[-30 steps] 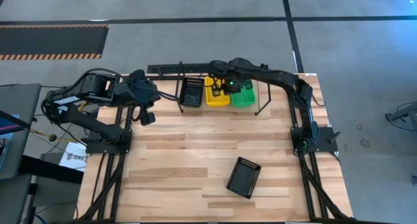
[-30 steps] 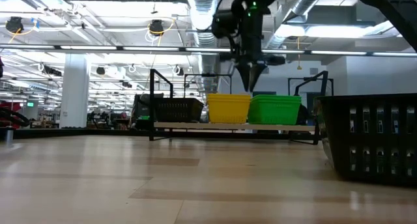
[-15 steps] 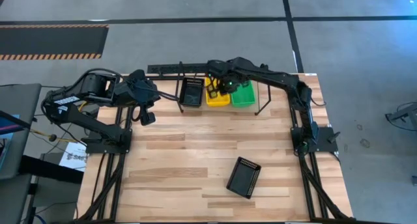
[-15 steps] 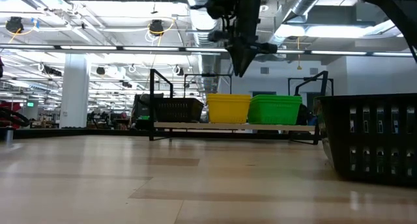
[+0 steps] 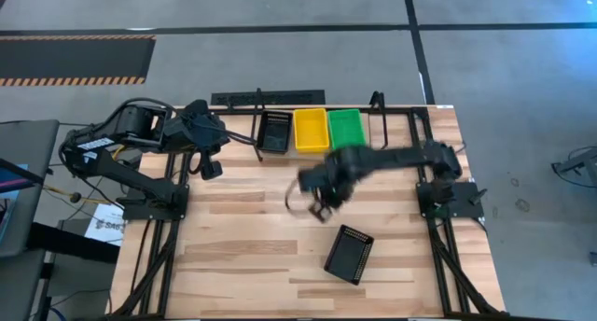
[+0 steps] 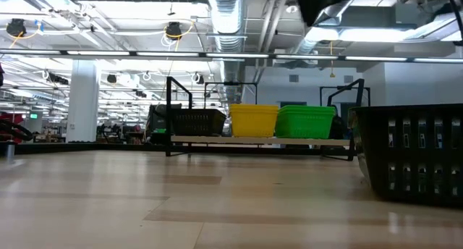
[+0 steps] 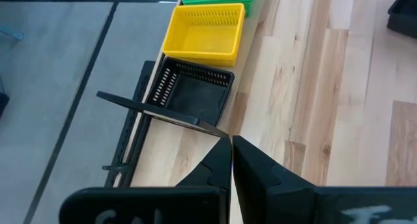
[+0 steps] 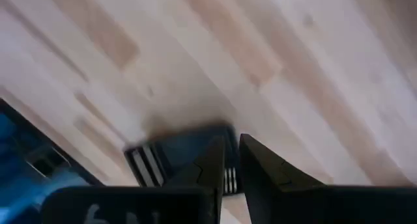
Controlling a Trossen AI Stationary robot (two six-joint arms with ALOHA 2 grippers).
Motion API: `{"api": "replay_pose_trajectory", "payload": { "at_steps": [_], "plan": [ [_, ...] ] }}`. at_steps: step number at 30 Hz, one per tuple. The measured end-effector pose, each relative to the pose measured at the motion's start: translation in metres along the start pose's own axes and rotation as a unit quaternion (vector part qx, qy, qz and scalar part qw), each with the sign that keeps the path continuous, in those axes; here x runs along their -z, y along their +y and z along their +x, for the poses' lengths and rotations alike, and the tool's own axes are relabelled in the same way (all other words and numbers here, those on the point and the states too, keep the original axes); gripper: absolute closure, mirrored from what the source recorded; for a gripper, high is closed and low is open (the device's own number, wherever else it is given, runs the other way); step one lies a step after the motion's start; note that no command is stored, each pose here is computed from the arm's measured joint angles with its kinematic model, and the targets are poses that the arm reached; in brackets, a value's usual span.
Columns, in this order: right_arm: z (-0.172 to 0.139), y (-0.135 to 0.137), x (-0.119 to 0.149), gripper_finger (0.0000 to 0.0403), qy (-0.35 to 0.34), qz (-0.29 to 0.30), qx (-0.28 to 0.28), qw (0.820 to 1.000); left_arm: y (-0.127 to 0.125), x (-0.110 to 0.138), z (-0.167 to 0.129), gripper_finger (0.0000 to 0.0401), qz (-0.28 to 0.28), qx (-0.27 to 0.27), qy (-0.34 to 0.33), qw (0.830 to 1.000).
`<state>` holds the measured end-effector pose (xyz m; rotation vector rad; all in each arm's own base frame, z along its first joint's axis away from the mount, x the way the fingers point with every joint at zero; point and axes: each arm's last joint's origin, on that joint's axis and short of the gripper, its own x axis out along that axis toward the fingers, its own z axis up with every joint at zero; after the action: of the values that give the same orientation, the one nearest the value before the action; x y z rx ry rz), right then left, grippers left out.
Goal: Stack baskets on shelf by color
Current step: Stack the black bin on top of the black bins on the shelf
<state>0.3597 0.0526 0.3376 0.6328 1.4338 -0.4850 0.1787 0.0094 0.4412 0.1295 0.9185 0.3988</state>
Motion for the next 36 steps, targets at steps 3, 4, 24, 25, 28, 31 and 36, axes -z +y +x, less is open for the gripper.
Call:
{"api": "replay_pose_trajectory", "payload": {
  "at_steps": [3,4,24,25,28,31,36],
  "plan": [
    [0.004,0.023,0.028,0.0336,-0.002,-0.024,0.0,1.0,0.0,0.0,0.0,0.0399,-0.002,0.0,-0.001,1.0],
    [0.004,0.028,0.038,0.0336,0.0,-0.036,0.003,0.999,0.0,0.0,0.0,0.0399,-0.006,0.0,-0.001,1.0],
    [0.071,0.078,0.094,0.033,0.056,-0.041,0.088,0.994,-0.003,-0.002,0.004,0.0399,-0.096,0.016,0.01,0.995],
    [0.077,0.075,0.094,0.0326,0.061,-0.039,0.1,0.992,-0.003,-0.002,0.003,0.0399,-0.097,0.016,0.009,0.995],
    [0.093,0.064,0.092,0.0303,0.085,-0.028,0.131,0.987,-0.003,-0.002,0.003,0.0399,-0.097,0.016,0.009,0.995],
    [0.112,0.052,0.087,0.0269,0.119,-0.03,0.154,0.98,-0.003,-0.002,0.003,0.0399,-0.095,0.016,0.009,0.995],
    [0.128,0.033,0.073,0.0206,0.145,-0.019,0.18,0.973,-0.003,-0.001,0.003,0.0399,-0.094,0.023,0.011,0.995]
  ]
}}
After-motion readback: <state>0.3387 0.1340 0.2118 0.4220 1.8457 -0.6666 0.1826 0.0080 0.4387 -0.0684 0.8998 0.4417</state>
